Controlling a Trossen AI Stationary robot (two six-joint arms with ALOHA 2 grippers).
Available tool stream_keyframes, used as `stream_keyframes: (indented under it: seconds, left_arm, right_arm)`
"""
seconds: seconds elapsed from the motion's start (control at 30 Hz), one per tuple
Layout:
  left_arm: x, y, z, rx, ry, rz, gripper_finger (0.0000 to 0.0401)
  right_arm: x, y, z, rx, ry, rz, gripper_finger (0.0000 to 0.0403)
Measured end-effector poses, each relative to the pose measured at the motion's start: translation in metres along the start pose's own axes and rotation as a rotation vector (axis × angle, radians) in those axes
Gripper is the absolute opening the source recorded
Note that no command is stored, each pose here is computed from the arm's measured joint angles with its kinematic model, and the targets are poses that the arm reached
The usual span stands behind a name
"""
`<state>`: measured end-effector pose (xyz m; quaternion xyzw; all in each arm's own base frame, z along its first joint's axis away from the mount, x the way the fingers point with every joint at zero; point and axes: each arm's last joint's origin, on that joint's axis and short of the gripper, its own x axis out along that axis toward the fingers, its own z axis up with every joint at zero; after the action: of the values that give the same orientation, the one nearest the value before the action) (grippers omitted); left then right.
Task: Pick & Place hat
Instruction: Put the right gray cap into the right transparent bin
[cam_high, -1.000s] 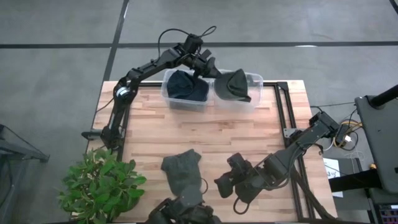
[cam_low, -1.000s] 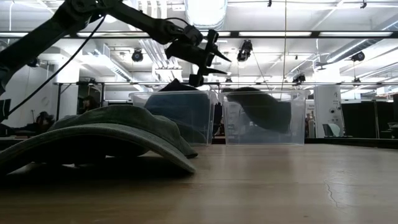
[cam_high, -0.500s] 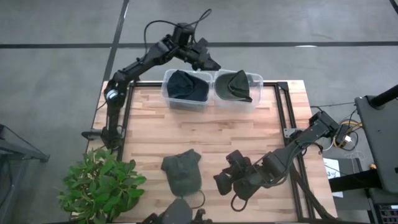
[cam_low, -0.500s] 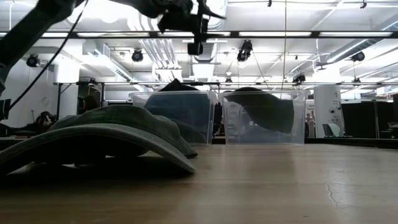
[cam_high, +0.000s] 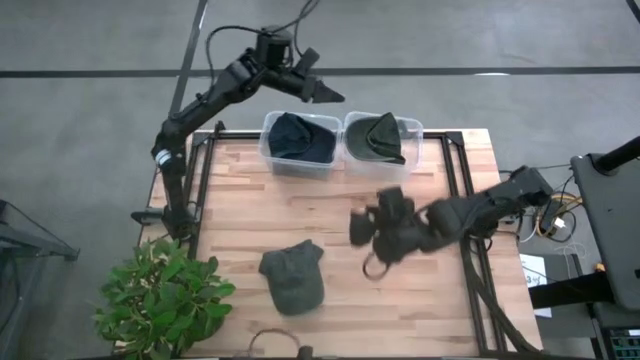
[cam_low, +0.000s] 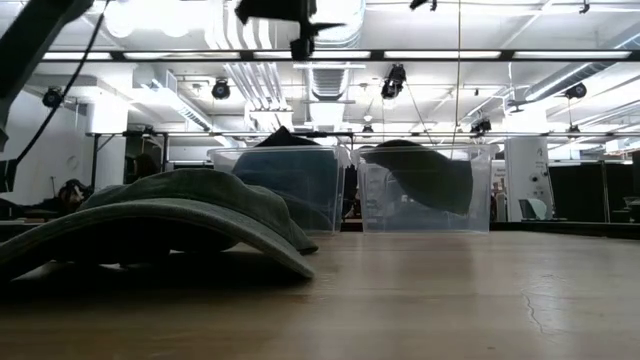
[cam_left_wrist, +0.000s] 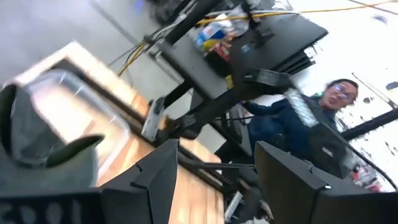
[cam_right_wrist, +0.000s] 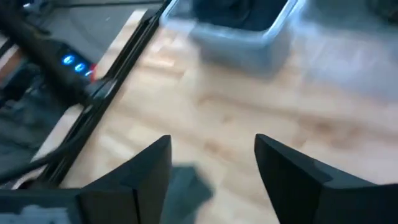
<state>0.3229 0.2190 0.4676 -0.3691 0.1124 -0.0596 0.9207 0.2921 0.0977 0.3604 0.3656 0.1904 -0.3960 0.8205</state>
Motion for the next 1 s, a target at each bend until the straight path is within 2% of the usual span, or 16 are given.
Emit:
stream_keyframes:
  seconds: [0.13,0.33,0.37,0.7,1.0]
  left_arm:
    - [-0.02,-0.03,0.001,0.085,-0.039,-0.016,0.0206]
    - [-0.046,-0.062,-0.002,0.134,-0.088,-0.011,0.0206]
    - [-0.051,-0.068,-0.002,0.147,-0.1,-0.015,0.0206]
    - [-0.085,-0.107,-0.008,0.263,-0.171,-0.032,0.0206]
    - [-0.093,-0.114,-0.011,0.258,-0.192,0.001,0.0206]
  right_arm:
    - [0.016,-0.012,0.04,0.002,-0.04,-0.05,0.017]
    - [0.04,-0.035,0.093,-0.014,-0.031,-0.114,0.0033]
    - [0.045,-0.038,0.099,-0.02,-0.016,-0.119,0.0022]
    - [0.098,-0.074,0.159,0.126,0.085,-0.103,0.0008]
    - [0.154,-0.106,0.176,0.109,0.226,-0.159,0.0008]
